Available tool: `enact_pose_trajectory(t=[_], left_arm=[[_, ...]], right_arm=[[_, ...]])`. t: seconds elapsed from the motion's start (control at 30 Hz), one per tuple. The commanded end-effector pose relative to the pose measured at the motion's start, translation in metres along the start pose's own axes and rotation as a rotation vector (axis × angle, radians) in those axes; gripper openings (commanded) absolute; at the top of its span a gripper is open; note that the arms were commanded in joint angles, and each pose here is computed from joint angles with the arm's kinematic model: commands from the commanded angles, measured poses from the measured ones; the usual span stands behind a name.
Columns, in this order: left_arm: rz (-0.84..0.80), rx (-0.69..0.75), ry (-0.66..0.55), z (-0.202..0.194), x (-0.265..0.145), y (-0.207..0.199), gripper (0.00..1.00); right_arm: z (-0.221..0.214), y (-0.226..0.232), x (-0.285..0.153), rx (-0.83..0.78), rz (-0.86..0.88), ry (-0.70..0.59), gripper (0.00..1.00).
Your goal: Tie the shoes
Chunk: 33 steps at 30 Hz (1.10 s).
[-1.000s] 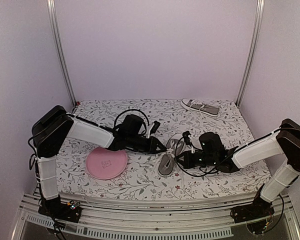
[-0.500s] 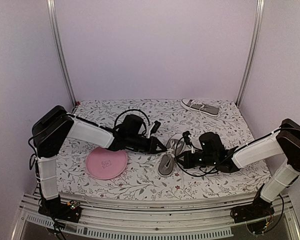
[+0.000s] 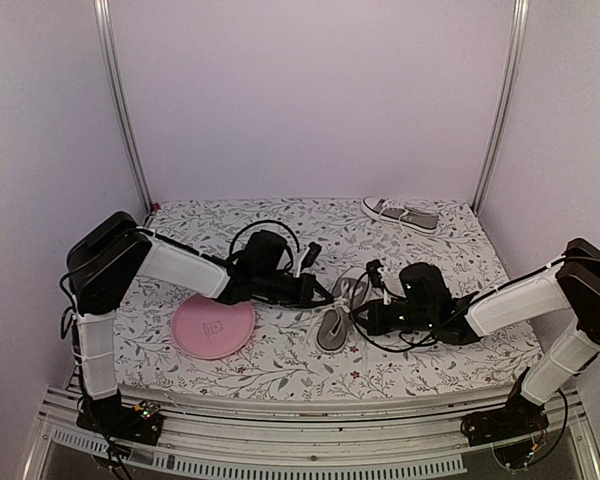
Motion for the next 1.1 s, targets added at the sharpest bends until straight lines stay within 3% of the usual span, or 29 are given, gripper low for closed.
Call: enact_pose_trajectory(t=[0.0,0.2,0.5,0.6,0.7,1.07], left_arm=[[-0.023,0.036,-0.074,0.013,-0.003,-0.007,0.0],[-0.033,0.062,-0.13,0.027,-0.007,-0.012,0.0],[-0.014,0.048,-0.095,0.021,-0.005,-0.008,0.0],[0.04,0.044,-0.069,0.015,-0.007,0.0,0.12],[0.045,0.04,-0.056,0.012,-0.007,0.002,0.16],[0.035,0.032,-0.027,0.009,0.0,0.006,0.21]], right_arm=[[0.014,0.015,-0.004,-0.006,0.026,-0.048,0.02],[0.022,0.017,0.002,0.02,-0.017,-0.058,0.02],[0.025,0.019,0.01,0.022,-0.015,-0.052,0.02],[0.025,0.019,0.01,0.027,-0.014,-0.05,0.02],[0.022,0.017,0.01,0.029,-0.018,-0.044,0.02],[0.022,0.016,0.01,0.03,-0.013,-0.04,0.02]])
Point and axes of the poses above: each gripper's point midway between its finger pads, its own x axis out along the fingers, its own y axis along the line the jaws close on, z = x × y, the point moved 8 cm from there along -x, back along the fingers, and after that the axes turned 14 degrees about x, right-handed, at the moved point
